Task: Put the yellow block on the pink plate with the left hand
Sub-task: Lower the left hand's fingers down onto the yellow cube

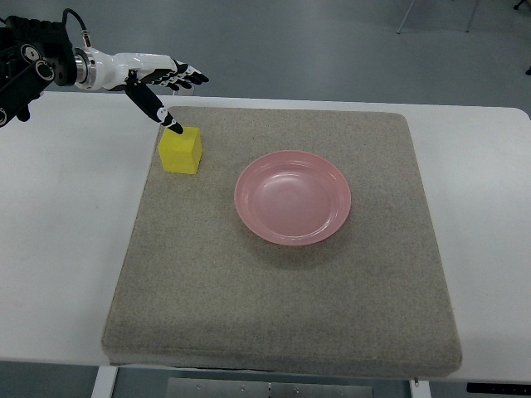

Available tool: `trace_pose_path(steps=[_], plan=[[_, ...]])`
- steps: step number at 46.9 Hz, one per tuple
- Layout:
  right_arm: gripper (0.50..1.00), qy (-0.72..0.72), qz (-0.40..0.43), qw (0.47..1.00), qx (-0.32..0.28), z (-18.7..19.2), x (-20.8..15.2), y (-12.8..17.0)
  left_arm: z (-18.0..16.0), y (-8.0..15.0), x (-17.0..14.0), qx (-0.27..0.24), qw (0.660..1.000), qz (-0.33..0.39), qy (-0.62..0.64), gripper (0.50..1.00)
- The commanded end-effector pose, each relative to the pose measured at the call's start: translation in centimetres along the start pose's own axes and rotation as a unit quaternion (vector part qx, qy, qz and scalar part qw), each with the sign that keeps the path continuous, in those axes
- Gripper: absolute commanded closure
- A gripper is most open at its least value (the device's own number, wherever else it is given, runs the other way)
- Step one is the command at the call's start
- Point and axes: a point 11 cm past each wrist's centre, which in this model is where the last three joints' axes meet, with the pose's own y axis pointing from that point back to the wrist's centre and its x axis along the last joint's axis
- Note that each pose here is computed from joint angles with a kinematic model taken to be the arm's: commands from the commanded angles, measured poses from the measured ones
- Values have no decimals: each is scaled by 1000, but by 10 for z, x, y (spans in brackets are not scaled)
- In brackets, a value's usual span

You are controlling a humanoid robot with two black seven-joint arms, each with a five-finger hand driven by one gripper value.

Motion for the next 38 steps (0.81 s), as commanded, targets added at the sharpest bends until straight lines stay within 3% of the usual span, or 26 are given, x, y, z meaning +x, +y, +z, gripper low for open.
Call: trace_pose_path(steps=[1, 23, 38], plan=[[576, 0, 0, 1000, 0, 0, 0, 0, -2, -5, -5, 13, 1000, 1, -21, 516], [576, -1, 0, 1000, 0, 0, 0, 0, -4, -31, -33, 38, 995, -8, -90, 525], [576, 0, 0, 1000, 0, 0, 0, 0, -6, -32, -32, 45, 993, 0, -111, 538]])
